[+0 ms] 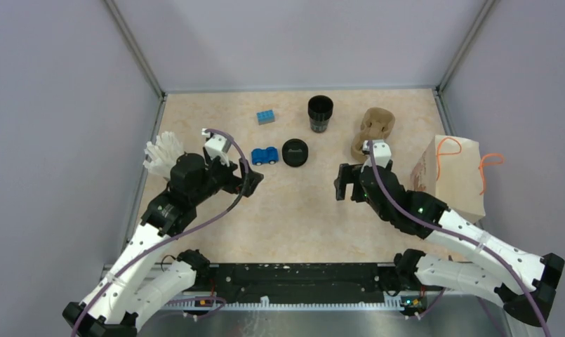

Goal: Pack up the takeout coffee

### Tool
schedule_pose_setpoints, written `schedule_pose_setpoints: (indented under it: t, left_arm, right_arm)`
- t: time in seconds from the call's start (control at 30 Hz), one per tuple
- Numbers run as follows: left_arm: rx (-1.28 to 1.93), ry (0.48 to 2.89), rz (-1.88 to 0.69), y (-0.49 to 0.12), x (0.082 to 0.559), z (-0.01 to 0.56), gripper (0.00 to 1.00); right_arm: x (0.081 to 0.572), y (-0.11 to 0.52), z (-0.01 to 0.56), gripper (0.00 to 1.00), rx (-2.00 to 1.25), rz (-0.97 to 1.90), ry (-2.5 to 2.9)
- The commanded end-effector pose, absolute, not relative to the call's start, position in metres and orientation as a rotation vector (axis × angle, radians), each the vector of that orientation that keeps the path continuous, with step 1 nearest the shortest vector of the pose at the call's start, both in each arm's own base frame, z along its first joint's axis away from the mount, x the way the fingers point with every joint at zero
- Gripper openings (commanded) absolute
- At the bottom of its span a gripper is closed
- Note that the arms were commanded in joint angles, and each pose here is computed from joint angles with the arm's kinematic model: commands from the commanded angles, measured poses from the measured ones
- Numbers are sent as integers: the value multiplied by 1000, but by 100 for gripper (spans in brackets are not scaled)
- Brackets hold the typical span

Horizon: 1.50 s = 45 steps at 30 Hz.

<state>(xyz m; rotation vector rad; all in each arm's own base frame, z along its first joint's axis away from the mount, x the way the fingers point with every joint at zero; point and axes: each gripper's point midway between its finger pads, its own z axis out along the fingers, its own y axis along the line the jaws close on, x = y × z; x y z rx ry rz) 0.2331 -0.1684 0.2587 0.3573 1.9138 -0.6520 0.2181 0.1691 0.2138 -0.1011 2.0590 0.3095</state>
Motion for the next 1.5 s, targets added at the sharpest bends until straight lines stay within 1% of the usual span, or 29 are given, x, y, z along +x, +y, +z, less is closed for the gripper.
schedule_pose_setpoints:
  t: [0.0,0.13,0.23,0.33,0.5,0.57,0.7,0.83,1.1,1.17,1.27,1.37,1.47]
  left_arm:
    - [364,1858,-635,-167,237,265,99]
    - [357,1849,-623,-163,236,262,99]
    - [349,1844,-607,-160,234,258,99]
    - [350,1835,-602,-157,231,257,99]
    - [346,1813,-603,-154,227,260,99]
    - [345,1804,-605,-154,226,262,99]
    - [348,1793,-605,-153,226,264,99]
    - [354,1787,-617,-154,223,266,99]
    - [343,1789,-610,-153,223,267,99]
    - [345,1792,-612,-153,223,266,99]
    - [358,1796,-623,-156,221,266,99]
    - [365,1796,-629,-158,221,265,99]
    - [371,1793,-637,-159,219,266,99]
  right_arm:
    - [224,175,237,91,-50,338,2018]
    - [229,179,245,91,-32,352,1993]
    - [238,181,249,91,-35,306,1980]
    - [252,182,254,89,-37,216,1964]
    - [278,169,257,83,40,-53,1953]
    - [292,166,254,79,49,-126,1963]
    - [325,179,237,66,-20,-79,2014]
    - [360,196,225,60,-9,-40,2002]
    - [438,249,222,51,-55,23,1926]
    - [455,253,229,48,-24,25,1943]
    - [472,253,237,47,10,-6,1948]
    - [484,276,238,46,-176,80,1954]
    - [497,279,233,40,-284,74,1969]
